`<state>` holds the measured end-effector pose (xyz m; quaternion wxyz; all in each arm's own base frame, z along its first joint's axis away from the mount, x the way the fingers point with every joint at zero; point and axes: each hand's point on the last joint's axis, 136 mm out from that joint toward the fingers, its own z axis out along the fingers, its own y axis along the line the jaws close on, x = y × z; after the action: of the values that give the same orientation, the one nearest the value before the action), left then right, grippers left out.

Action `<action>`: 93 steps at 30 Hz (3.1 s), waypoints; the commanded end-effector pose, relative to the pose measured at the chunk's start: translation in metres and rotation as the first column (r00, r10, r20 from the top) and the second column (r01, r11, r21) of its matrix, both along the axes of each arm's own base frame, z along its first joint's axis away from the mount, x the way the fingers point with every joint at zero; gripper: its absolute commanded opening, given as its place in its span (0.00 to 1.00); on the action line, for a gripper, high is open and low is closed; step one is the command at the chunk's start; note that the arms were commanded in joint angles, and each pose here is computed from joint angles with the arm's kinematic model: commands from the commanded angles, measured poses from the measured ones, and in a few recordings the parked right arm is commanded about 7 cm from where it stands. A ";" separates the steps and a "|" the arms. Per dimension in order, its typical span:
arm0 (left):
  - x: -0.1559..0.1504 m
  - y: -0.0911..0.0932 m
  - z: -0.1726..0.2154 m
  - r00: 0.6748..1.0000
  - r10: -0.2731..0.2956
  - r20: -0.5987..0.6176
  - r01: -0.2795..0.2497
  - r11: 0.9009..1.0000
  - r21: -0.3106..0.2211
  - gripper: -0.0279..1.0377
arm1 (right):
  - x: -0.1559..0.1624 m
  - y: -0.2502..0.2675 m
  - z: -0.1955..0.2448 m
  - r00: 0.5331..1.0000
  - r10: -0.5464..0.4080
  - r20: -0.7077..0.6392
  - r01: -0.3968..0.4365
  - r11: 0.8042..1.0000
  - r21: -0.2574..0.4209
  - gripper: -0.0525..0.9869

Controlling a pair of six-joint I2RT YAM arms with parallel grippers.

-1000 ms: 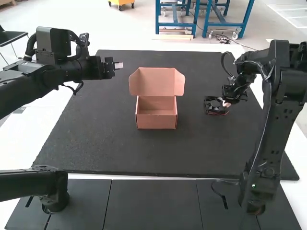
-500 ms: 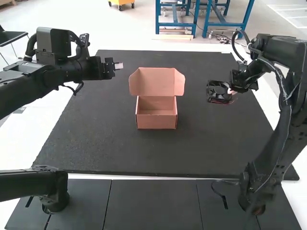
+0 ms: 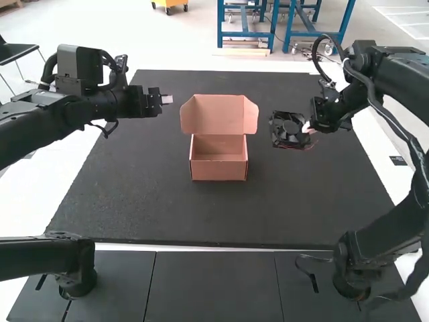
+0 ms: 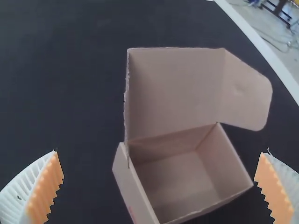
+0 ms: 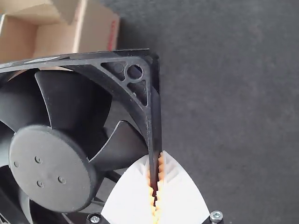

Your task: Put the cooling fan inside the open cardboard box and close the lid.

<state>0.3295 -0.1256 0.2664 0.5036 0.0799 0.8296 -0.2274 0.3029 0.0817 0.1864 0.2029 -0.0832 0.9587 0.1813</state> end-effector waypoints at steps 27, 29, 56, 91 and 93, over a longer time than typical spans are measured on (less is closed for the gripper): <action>0.004 0.003 0.006 1.000 0.023 0.020 -0.022 0.999 -0.024 0.93 | -0.057 0.147 0.033 0.965 0.234 0.115 -0.251 0.953 0.170 0.03; 0.004 0.003 0.007 0.999 0.024 0.023 -0.023 0.999 -0.027 0.93 | -0.054 0.149 0.030 0.965 0.236 0.112 -0.252 0.953 0.168 0.03; 0.005 0.003 0.014 0.999 0.028 0.038 -0.027 0.999 -0.043 0.93 | 0.019 0.188 -0.009 0.961 0.251 0.120 -0.264 0.958 0.110 0.03; -0.021 0.004 -0.025 0.995 -0.030 -0.096 0.037 0.997 0.072 0.93 | 0.094 0.190 -0.044 0.981 0.158 0.112 -0.162 0.986 0.026 0.03; -0.023 0.003 -0.028 0.993 -0.041 -0.109 0.049 0.996 0.075 0.93 | 0.096 0.187 -0.049 0.983 0.152 0.104 -0.154 0.988 0.010 0.03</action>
<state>0.3114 -0.1215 0.2324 0.4396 0.0874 0.8688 -0.2104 0.3850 0.2715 0.1218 0.2125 -0.1688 0.9404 0.2048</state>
